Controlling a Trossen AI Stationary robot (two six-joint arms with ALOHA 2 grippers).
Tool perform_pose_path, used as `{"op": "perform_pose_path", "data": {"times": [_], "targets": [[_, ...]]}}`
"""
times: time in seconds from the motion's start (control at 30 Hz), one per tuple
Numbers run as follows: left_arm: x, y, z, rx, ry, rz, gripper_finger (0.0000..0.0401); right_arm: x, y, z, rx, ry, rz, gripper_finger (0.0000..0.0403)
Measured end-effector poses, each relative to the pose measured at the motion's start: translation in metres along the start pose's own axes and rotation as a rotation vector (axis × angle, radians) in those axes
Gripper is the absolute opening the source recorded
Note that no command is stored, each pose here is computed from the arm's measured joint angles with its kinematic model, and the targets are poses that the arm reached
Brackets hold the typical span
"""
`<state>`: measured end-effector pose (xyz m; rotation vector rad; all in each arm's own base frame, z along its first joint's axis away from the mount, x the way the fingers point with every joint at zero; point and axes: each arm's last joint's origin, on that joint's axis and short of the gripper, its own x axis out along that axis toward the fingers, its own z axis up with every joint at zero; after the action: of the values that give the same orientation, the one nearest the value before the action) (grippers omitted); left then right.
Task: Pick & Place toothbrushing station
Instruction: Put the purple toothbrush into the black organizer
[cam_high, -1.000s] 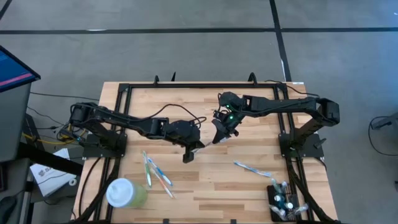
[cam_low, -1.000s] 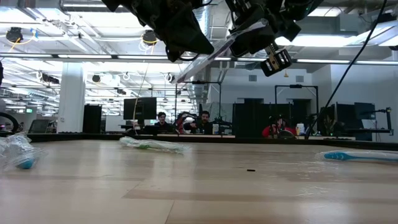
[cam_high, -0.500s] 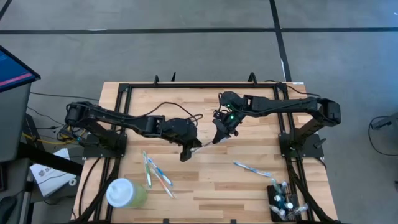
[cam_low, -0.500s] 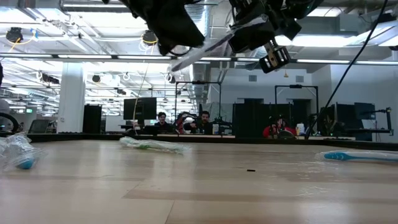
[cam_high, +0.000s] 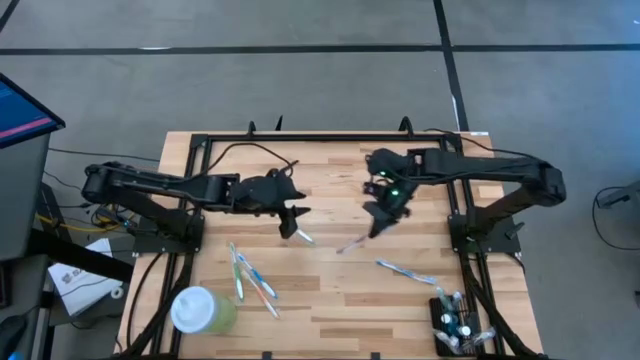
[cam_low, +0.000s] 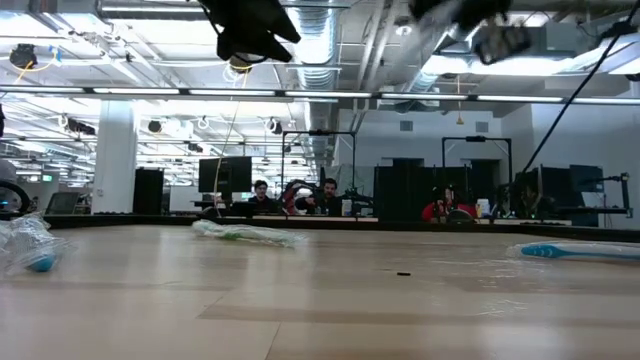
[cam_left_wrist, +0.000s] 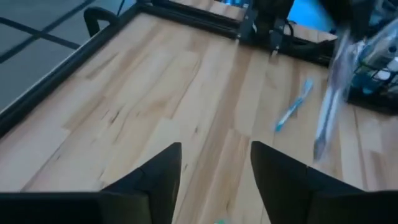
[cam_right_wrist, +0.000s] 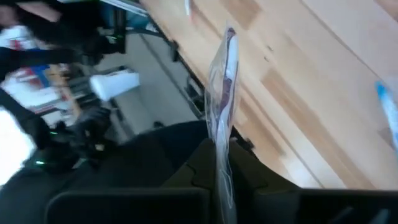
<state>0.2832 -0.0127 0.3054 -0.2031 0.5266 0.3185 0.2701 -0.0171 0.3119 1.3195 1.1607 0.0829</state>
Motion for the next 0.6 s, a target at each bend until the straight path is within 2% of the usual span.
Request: {"op": "perform_pose_path", "data": {"times": [0.2, 0.5, 0.6], "targets": [[-0.001, 0.0, -0.001, -0.034, 0.004, 0.003, 0.0187, -0.046, 0.03, -0.056, -0.042, -0.082, -0.113, 0.0012], [0.0, -0.007, -0.003, -0.137, 0.008, -0.018, 0.0176, -0.104, 0.05, -0.143, -0.03, -0.187, -0.304, 0.0008], [-0.001, -0.011, -0.004, -0.18, 0.007, -0.03, 0.0175, -0.109, 0.056, -0.162, -0.061, -0.195, -0.27, 0.0014]]}}
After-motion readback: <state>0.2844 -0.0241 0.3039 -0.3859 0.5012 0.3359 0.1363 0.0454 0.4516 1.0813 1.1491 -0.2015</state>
